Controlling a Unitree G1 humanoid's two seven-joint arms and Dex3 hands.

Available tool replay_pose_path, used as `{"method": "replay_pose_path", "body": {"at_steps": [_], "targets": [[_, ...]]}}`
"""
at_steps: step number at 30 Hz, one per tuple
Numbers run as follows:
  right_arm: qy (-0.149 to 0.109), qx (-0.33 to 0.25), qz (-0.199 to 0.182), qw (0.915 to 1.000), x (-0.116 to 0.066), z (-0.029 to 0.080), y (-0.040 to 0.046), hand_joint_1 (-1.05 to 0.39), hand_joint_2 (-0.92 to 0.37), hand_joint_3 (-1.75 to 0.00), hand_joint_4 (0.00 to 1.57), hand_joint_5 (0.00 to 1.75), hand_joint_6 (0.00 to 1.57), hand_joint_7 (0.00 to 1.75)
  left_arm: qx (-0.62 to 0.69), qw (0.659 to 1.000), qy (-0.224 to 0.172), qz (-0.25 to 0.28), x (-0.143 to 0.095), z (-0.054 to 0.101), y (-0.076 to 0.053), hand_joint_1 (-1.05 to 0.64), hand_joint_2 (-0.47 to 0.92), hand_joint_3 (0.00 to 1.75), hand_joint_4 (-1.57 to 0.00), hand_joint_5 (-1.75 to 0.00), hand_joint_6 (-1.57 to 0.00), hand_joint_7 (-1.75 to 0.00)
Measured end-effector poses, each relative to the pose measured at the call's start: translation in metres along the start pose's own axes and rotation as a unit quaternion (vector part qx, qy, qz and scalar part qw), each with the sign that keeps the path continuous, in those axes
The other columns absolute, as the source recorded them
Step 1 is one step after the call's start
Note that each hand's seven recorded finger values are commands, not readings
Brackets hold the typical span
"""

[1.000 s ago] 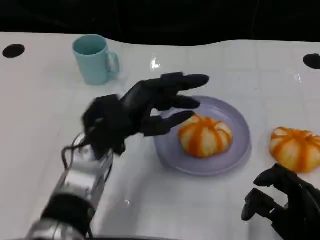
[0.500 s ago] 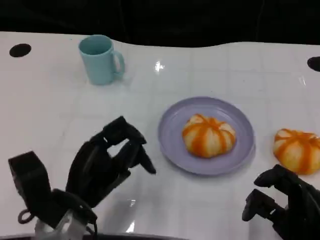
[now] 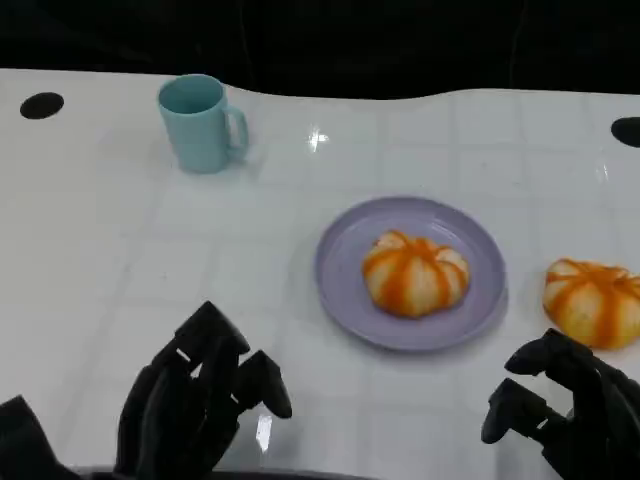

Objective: Grasp the bread from the table and place it into the plate.

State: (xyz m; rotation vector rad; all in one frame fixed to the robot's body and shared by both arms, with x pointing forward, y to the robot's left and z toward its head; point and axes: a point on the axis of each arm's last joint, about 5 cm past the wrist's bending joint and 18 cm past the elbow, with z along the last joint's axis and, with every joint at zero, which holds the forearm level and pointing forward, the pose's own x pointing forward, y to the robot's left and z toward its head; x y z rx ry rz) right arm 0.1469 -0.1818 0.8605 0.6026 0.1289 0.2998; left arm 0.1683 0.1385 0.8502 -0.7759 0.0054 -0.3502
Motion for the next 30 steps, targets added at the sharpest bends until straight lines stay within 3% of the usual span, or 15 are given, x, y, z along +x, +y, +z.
{"method": "replay_pose_path", "body": {"at_steps": [30], "targets": [[-0.003, -0.006, 0.006, 1.0000, -0.0003, 0.0015, -0.0028, -0.51, -0.92, -0.22, 0.75, 1.53, 0.79, 1.06, 0.008, 1.000, -0.001, 0.017, -0.0030, -0.0008, 0.0050, -0.54, 0.92, 0.38, -0.87, -1.75, -0.61, -1.75]]}}
